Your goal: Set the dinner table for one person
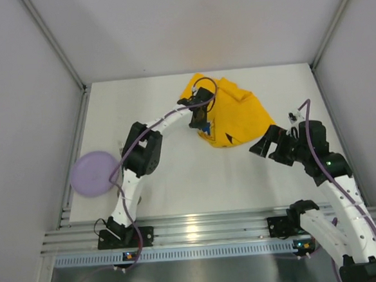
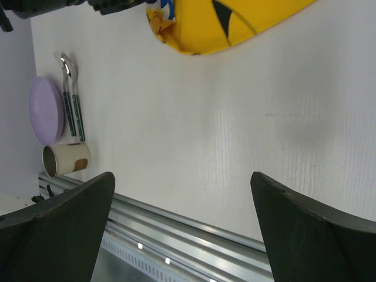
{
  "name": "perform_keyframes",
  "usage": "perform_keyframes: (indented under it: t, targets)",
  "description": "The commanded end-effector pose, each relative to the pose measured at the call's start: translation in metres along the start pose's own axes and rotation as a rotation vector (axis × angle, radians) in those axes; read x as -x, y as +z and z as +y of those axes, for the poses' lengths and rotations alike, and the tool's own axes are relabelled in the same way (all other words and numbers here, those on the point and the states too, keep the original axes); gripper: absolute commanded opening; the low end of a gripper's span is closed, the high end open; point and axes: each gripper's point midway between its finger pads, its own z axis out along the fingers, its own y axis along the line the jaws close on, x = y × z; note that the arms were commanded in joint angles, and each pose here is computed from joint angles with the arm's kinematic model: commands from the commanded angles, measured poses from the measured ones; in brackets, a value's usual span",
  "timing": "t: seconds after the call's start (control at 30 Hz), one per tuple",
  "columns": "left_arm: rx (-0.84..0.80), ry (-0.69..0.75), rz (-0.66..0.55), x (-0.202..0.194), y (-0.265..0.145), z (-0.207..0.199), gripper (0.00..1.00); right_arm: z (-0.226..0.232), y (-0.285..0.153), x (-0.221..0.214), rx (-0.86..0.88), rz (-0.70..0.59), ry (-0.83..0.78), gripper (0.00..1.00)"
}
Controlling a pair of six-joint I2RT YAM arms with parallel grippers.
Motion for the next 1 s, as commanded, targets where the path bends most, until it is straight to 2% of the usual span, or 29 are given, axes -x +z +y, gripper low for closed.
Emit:
perform_keyframes:
  t: [0.0,0.03,0.07,0.1,0.13,0.17,0.2,0.27,0.4,0.53,0.73,0.97]
  targets:
    - [0.157,0.028,0.128,-0.040,-0.013,0.077,0.00,0.013,0.004,0.014,0.066,-0.031,-0.018,1.00]
    - [0.159,0.023,0.110,-0.035,-0.025,0.083,0.00,0.013,0.007,0.014,0.067,-0.021,-0.016,1.00]
    - [0.178,0.039,0.137,-0.048,-0.026,0.093,0.00,0.014,0.009,0.014,0.075,-0.018,-0.016,1.00]
    - [0.195,0.042,0.133,-0.048,-0.031,0.099,0.06,0.015,0.011,0.014,0.082,-0.014,-0.016,1.00]
    - [0.204,0.050,0.133,-0.049,-0.034,0.102,0.32,0.015,0.013,0.013,0.083,-0.004,-0.012,1.00]
    - [0.205,0.055,0.122,-0.047,-0.041,0.104,0.50,0.016,0.015,0.014,0.089,-0.005,-0.014,1.00]
    - [0.210,0.059,0.114,-0.044,-0.044,0.105,0.61,0.016,0.016,0.013,0.091,0.000,-0.012,1.00]
    - [0.220,0.065,0.079,-0.030,-0.055,0.106,0.76,0.016,0.018,0.014,0.094,0.001,-0.013,1.00]
    - [0.197,0.074,0.007,0.002,-0.068,0.097,0.78,0.016,0.018,0.014,0.095,0.002,-0.022,1.00]
    - [0.135,0.104,-0.068,0.038,-0.073,0.071,0.77,0.016,0.018,0.016,0.093,-0.003,-0.036,1.00]
    - [0.080,0.153,-0.087,0.047,-0.051,0.029,0.77,0.018,0.017,0.023,0.086,-0.003,-0.079,1.00]
    - [0.052,0.149,-0.069,0.040,-0.022,0.010,0.75,0.016,0.010,0.034,0.037,-0.014,-0.144,1.00]
